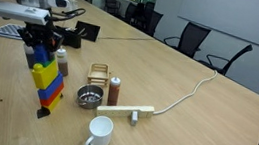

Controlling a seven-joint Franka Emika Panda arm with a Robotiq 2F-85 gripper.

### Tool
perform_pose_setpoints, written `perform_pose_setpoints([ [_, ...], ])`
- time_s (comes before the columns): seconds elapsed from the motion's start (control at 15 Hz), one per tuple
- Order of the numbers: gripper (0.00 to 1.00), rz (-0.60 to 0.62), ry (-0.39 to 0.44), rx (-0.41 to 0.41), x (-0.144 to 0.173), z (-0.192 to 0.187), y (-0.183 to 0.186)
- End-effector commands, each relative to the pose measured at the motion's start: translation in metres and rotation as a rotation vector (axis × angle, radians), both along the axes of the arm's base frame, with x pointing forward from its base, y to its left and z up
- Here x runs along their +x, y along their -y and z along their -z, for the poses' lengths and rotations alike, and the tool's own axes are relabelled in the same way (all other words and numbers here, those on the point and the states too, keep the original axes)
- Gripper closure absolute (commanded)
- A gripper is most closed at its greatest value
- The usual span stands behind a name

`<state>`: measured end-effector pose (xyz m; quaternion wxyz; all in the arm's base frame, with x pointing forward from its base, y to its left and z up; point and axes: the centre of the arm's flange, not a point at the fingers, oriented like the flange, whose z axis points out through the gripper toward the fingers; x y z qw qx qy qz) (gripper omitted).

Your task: Stack the blocks on the table

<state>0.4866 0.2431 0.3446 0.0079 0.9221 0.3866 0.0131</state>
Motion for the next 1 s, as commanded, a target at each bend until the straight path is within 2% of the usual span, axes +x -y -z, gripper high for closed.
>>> perform_pose_setpoints([
  [0.0,0.89,0.005,-0.010,0.010,0.004,0.004,-0.003],
  [0.93,0.89,0.009,-0.110,0.047,0.017,0.035,0.012],
])
